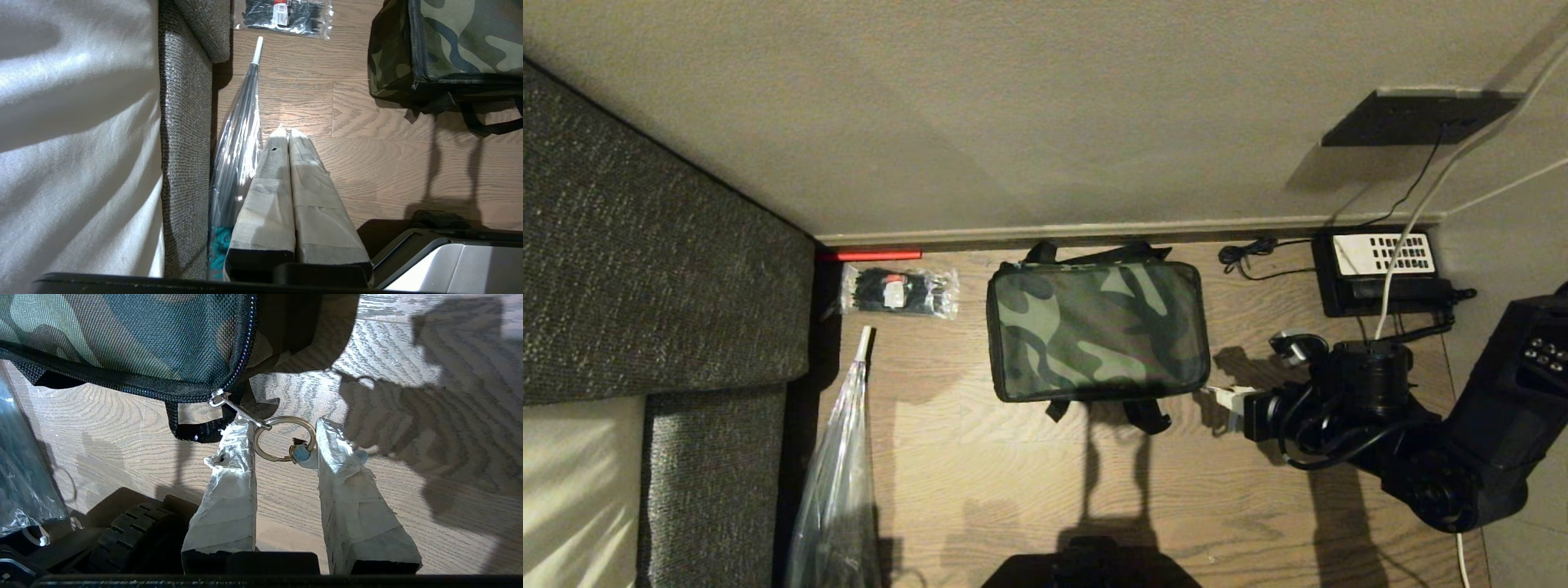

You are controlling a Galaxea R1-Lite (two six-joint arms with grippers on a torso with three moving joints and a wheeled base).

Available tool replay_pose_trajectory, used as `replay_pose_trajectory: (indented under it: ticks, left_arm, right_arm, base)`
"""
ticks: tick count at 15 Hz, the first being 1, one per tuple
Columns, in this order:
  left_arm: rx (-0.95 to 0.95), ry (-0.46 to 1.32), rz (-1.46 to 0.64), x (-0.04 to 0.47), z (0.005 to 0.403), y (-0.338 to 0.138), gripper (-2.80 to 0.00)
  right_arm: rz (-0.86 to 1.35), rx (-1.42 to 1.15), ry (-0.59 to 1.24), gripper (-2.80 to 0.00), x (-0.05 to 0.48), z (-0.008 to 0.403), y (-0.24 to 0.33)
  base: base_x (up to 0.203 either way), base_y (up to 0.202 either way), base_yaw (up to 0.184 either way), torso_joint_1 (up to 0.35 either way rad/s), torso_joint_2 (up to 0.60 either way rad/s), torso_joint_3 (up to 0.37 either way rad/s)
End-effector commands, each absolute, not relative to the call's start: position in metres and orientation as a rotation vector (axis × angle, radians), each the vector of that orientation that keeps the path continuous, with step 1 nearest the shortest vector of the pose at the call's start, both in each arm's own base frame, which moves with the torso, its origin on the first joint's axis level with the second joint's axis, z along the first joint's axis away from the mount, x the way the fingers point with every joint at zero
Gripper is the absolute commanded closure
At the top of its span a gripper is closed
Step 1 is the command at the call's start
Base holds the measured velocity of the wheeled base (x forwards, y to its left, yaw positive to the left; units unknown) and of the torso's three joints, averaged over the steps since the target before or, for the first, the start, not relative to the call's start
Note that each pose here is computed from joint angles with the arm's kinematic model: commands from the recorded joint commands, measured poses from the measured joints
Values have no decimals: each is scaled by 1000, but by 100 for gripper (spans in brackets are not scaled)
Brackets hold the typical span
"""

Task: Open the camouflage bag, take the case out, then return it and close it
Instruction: Open the top of the storage box

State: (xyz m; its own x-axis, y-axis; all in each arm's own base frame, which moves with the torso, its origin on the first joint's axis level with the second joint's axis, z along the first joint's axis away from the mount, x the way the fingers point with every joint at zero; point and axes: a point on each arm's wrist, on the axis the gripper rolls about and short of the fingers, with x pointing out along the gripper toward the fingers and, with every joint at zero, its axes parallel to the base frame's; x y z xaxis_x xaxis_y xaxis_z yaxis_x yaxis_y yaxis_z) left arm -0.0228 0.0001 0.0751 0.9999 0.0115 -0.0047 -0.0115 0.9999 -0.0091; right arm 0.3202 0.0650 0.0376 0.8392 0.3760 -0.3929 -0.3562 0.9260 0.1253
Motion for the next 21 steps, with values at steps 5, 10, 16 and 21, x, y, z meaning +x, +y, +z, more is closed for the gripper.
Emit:
replay_pose_trajectory:
  ticks: [5, 10, 16, 21]
  left_arm:
    - [-9, 6, 12, -23, 74, 0, 0]
    - [-9, 6, 12, -23, 74, 0, 0]
    - [-9, 6, 12, -23, 74, 0, 0]
    - [-9, 6, 12, -23, 74, 0, 0]
  right_arm:
    - [383, 51, 402, 0, 325, 41, 64]
    - [383, 51, 402, 0, 325, 41, 64]
    - [383, 51, 402, 0, 325, 41, 64]
    - [383, 51, 402, 0, 325, 41, 64]
  base:
    - [0, 0, 0, 0, 0, 0]
    - [0, 0, 0, 0, 0, 0]
    - [0, 0, 0, 0, 0, 0]
    - [0, 0, 0, 0, 0, 0]
